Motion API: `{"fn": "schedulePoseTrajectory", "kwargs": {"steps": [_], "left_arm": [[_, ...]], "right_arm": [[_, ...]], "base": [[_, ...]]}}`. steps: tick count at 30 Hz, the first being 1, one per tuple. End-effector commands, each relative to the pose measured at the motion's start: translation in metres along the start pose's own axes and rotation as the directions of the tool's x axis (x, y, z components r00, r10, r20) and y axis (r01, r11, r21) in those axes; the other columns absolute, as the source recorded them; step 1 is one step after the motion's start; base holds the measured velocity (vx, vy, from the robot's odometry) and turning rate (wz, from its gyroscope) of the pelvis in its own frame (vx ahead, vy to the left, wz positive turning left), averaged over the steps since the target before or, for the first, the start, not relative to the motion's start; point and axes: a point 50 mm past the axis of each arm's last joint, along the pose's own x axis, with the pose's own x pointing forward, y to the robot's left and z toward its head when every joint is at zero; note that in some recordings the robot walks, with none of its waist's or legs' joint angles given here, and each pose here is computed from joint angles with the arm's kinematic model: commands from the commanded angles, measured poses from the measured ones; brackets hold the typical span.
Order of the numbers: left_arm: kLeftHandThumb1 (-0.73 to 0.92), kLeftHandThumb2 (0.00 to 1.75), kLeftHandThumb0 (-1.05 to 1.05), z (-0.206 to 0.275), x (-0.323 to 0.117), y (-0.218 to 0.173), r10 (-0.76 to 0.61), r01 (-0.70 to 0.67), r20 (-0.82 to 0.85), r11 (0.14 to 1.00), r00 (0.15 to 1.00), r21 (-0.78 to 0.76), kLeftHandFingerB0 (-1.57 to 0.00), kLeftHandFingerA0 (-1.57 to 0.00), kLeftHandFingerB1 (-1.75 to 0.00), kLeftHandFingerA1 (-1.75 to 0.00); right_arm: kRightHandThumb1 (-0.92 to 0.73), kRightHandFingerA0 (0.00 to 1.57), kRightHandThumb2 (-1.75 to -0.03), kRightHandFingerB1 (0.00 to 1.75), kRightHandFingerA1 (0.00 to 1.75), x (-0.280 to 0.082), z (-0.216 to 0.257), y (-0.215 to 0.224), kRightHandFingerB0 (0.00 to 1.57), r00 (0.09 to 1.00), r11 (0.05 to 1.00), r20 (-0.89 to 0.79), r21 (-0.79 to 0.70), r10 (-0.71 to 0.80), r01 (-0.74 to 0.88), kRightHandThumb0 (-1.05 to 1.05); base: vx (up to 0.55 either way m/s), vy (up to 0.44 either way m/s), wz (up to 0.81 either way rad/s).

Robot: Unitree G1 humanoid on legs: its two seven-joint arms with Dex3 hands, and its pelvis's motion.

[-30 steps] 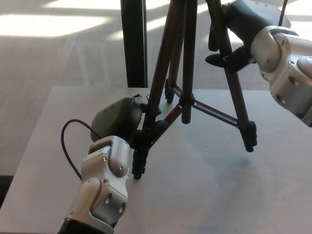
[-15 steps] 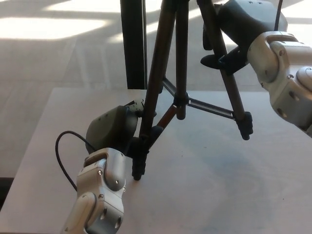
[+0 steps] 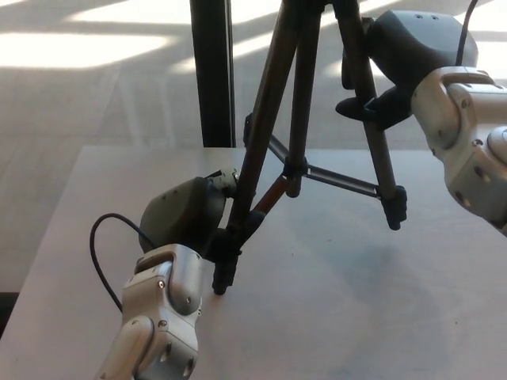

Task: Use both hands of the robot to pick up the tripod lying in the middle of the desk and make it stand upright on the desk

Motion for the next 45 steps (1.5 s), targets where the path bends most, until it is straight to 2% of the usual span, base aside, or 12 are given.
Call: {"fn": "schedulePoseTrajectory", "kwargs": {"steps": [1, 9, 12, 19, 23, 26, 27, 29, 39, 40, 41, 45], "left_arm": [[0.65, 0.79, -0.24, -0.018, -0.005, -0.009, -0.138, 0.139, -0.095, 0.99, 0.986, 0.008, -0.65, -0.82, -0.62, -1.32], [0.69, 0.7, -0.3, -0.006, 0.001, 0.002, -0.18, 0.181, -0.079, 0.984, 0.98, 0.001, -0.61, -0.58, -0.67, -0.95], [0.64, 0.75, -0.27, -0.002, 0.0, 0.001, -0.183, 0.18, -0.079, 0.983, 0.98, -0.044, -0.66, -0.77, -0.7, -1.43], [0.59, 0.86, -0.19, -0.001, 0.001, 0.001, -0.236, 0.226, -0.073, 0.966, 0.969, -0.122, -0.8, -0.7, -0.95, -1.32], [0.7, 0.66, -0.29, -0.001, 0.002, 0.002, -0.246, 0.24, -0.058, 0.966, 0.967, -0.094, -0.68, -0.63, -0.7, -1.09], [0.68, 0.6, -0.58, -0.003, 0.002, 0.003, -0.285, 0.28, -0.08, 0.958, 0.955, -0.063, -0.23, -0.46, -0.42, -0.92], [0.56, 0.93, -0.94, -0.006, 0.002, 0.001, -0.338, 0.336, -0.098, 0.941, 0.936, -0.03, 0.0, 0.0, 0.0, -0.2], [0.65, 0.6, -0.95, -0.007, 0.002, 0.002, -0.37, 0.369, -0.131, 0.929, 0.92, -0.035, 0.0, 0.0, 0.0, 0.0], [0.73, 0.63, -1.05, -0.011, 0.003, 0.01, -0.339, 0.356, -0.175, 0.931, 0.924, 0.076, 0.0, 0.0, 0.0, 0.0], [0.6, 1.01, -1.04, -0.012, 0.003, 0.01, -0.337, 0.355, -0.176, 0.931, 0.925, 0.083, 0.0, 0.0, 0.0, -0.25], [0.73, 0.63, -1.05, -0.013, 0.002, 0.011, -0.335, 0.352, -0.175, 0.932, 0.926, 0.083, 0.0, 0.0, 0.0, 0.0], [0.59, 0.8, -1.04, -0.017, -0.002, 0.013, -0.337, 0.351, -0.181, 0.935, 0.924, 0.052, 0.0, 0.0, 0.0, 0.0]], "right_arm": [[-0.79, 0.82, -0.71, 0.71, 1.54, -0.002, -0.027, 0.034, 0.66, 0.964, 0.956, -0.156, -0.165, 0.217, -0.242, -0.37], [-0.74, 0.82, -0.76, 0.95, 1.57, 0.016, -0.031, 0.027, 0.71, 0.932, 0.934, -0.254, -0.178, 0.26, -0.31, -0.42], [-0.77, 0.79, -0.72, 0.75, 1.45, 0.018, -0.023, 0.025, 0.63, 0.952, 0.95, -0.203, -0.163, 0.231, -0.265, -0.39], [-0.73, 0.8, -0.71, 0.67, 1.44, 0.021, -0.017, 0.027, 0.57, 0.945, 0.944, -0.185, -0.143, 0.269, -0.297, -0.36], [-0.68, 0.79, -0.73, 0.68, 1.5, 0.02, -0.013, 0.031, 0.53, 0.947, 0.948, -0.158, -0.107, 0.281, -0.299, -0.35], [-0.55, 0.37, -0.92, 0.24, 0.74, 0.02, -0.015, 0.035, 0.02, 0.911, 0.924, -0.183, -0.027, 0.37, -0.381, -0.69], [-0.67, 0.0, -1.04, 0.06, 0.13, 0.02, -0.017, 0.037, 0.0, 0.894, 0.899, -0.226, -0.123, 0.387, -0.42, -1.05], [-0.83, 0.0, -0.66, 0.0, 0.0, 0.02, -0.017, 0.037, 0.0, 0.884, 0.865, -0.245, -0.22, 0.398, -0.45, -1.05], [-0.8, 0.0, -0.7, 0.0, 0.0, 0.014, -0.026, 0.035, 0.0, 0.822, 0.842, -0.25, -0.04, 0.512, -0.538, -1.05], [-0.81, 0.0, -0.7, 0.0, 0.0, 0.013, -0.027, 0.035, 0.0, 0.817, 0.838, -0.251, -0.035, 0.52, -0.544, -1.05], [-0.81, 0.0, -0.7, 0.0, 0.0, 0.013, -0.028, 0.035, 0.0, 0.815, 0.837, -0.252, -0.036, 0.522, -0.547, -1.05], [-0.76, 0.0, -0.67, 0.0, 0.0, 0.011, -0.034, 0.036, 0.0, 0.817, 0.846, -0.239, 0.039, 0.525, -0.532, -1.05]], "base": [[0.0, 0.0, 0.0], [0.0, 0.0, 0.0], [0.0, 0.0, 0.0], [0.0, 0.0, 0.0], [0.0, 0.0, 0.0], [0.0, 0.0, 0.0], [0.0, 0.0, 0.0], [0.0, 0.0, 0.0], [0.0, 0.0, 0.0], [0.0, 0.0, 0.0], [0.0, 0.0, 0.0], [0.0, 0.0, 0.0]]}}
